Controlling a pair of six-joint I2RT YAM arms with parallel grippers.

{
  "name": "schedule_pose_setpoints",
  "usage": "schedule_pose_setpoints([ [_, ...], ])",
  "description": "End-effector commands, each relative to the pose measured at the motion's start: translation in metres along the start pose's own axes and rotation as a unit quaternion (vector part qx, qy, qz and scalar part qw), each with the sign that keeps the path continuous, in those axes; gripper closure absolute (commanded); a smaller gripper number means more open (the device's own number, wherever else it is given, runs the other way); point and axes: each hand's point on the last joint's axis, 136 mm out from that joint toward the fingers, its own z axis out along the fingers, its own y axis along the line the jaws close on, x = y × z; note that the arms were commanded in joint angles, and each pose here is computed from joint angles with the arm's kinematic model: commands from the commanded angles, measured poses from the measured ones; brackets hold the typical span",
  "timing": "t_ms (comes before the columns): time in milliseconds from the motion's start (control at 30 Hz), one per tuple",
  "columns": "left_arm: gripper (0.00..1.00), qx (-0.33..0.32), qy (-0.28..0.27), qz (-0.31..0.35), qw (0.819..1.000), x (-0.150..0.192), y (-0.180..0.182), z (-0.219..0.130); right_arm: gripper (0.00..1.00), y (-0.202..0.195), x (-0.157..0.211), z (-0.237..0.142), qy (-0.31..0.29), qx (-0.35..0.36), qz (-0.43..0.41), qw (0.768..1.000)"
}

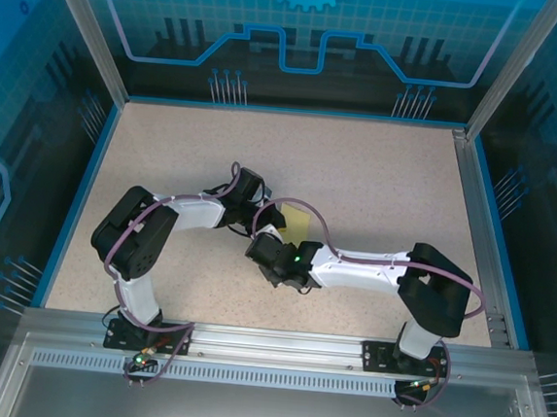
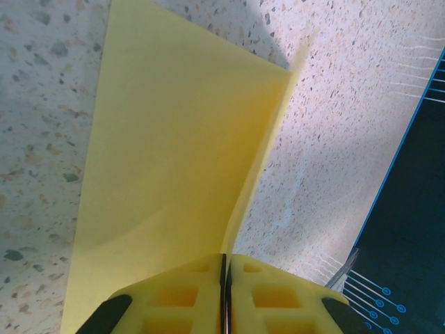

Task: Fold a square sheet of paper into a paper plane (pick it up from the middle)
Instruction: Fold the triangle a second time at the center of the table.

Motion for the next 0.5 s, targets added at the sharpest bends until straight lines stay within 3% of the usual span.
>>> schedule_pose_setpoints([
  [0,0.88,0.023,-0.003,0.007,1.0,-0.003,-0.023,-0.013,0.93,-0.005,-0.004,-0.011,-0.016,0.0,0.005,1.0],
  [167,0.78,0.01,-0.023,0.012,1.0,-0.007,-0.023,-0.02,0.98,-0.008,-0.004,-0.012,-0.02,-0.039,0.027,0.999],
  [300,0.66,-0.021,-0.056,0.015,0.998,-0.012,-0.016,-0.032,0.98,-0.007,-0.003,-0.011,-0.017,-0.101,0.049,0.993],
  [467,0.59,-0.054,-0.094,0.02,0.994,-0.013,-0.005,-0.051,0.98,-0.008,-0.008,-0.01,-0.015,-0.176,0.088,0.98],
])
